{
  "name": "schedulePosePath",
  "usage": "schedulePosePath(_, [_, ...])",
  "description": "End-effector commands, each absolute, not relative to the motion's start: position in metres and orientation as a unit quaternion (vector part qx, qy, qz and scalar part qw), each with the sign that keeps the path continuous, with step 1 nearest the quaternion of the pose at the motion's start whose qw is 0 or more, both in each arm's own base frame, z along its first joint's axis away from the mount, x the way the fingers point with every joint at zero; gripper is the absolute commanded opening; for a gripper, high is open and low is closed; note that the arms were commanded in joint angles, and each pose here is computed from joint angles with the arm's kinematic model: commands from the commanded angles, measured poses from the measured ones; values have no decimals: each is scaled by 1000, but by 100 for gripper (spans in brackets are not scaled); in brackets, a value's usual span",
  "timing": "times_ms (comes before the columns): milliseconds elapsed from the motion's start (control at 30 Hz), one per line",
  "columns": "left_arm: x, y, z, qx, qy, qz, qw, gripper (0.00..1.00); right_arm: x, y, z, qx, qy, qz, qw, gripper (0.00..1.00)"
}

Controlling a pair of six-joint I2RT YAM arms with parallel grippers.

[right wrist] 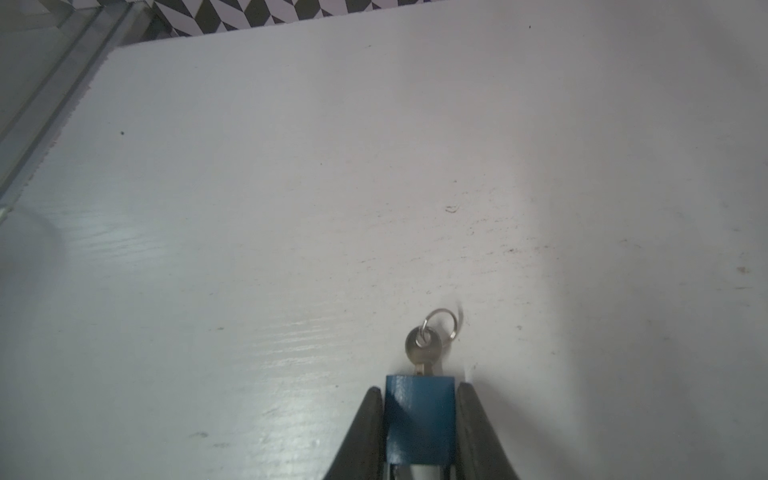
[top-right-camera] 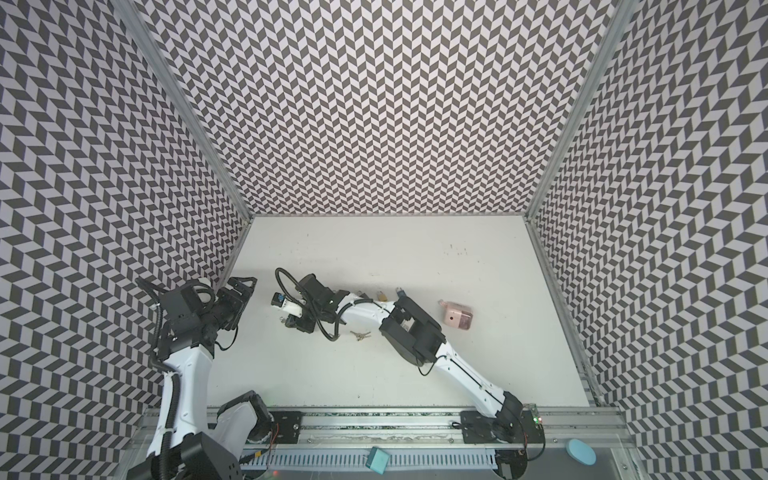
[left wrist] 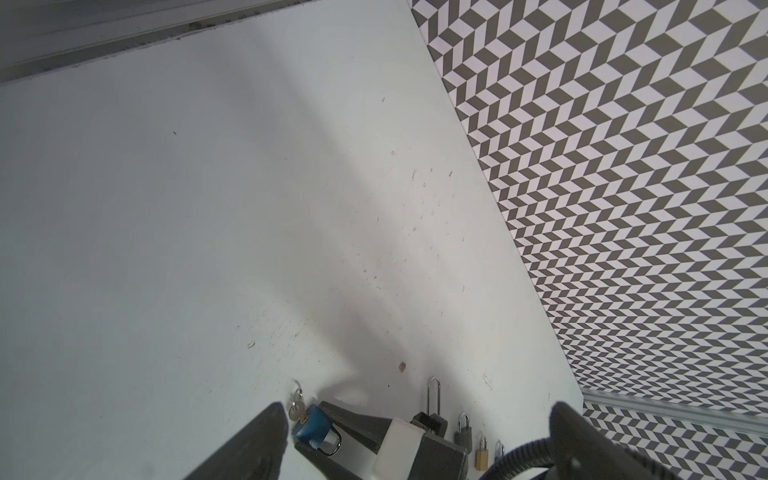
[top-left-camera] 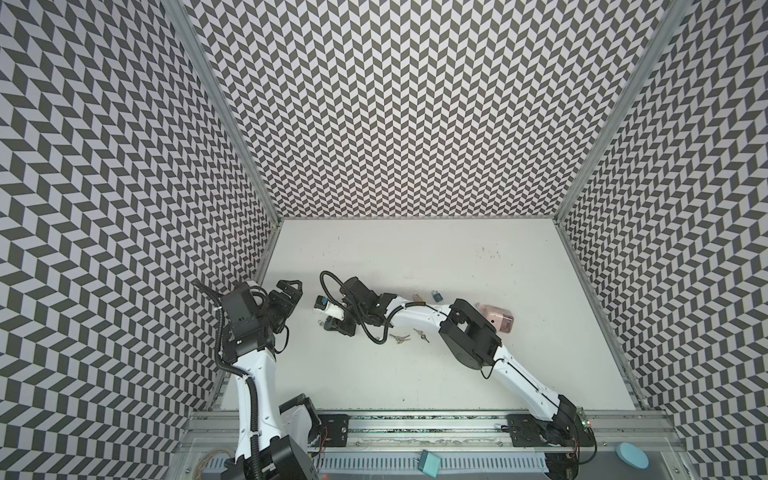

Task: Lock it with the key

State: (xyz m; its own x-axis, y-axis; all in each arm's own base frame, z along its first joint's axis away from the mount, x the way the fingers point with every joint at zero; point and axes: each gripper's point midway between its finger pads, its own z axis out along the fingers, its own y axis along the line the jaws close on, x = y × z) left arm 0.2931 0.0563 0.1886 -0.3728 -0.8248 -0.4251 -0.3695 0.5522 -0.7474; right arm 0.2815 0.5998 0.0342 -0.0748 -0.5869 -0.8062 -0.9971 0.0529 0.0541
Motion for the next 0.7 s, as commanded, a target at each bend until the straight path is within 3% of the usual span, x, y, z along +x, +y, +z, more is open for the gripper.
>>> schedulePosePath(0, [302, 50, 216, -341, 781, -288, 437, 96, 277, 602, 104, -596, 632, 348, 353, 23])
schedulePosePath(133, [307, 38, 231, -303, 786, -299, 449, 93, 268, 576, 149, -586, 625, 342, 385, 23])
schedulePosePath(400, [314, -1, 257, -212, 789, -340, 466, 91, 241, 483, 181, -542, 651, 312, 430, 23])
schedulePosePath(667, [315, -74, 259, -119, 813, -350, 450, 94, 185, 383, 147, -440, 750, 311, 383, 23])
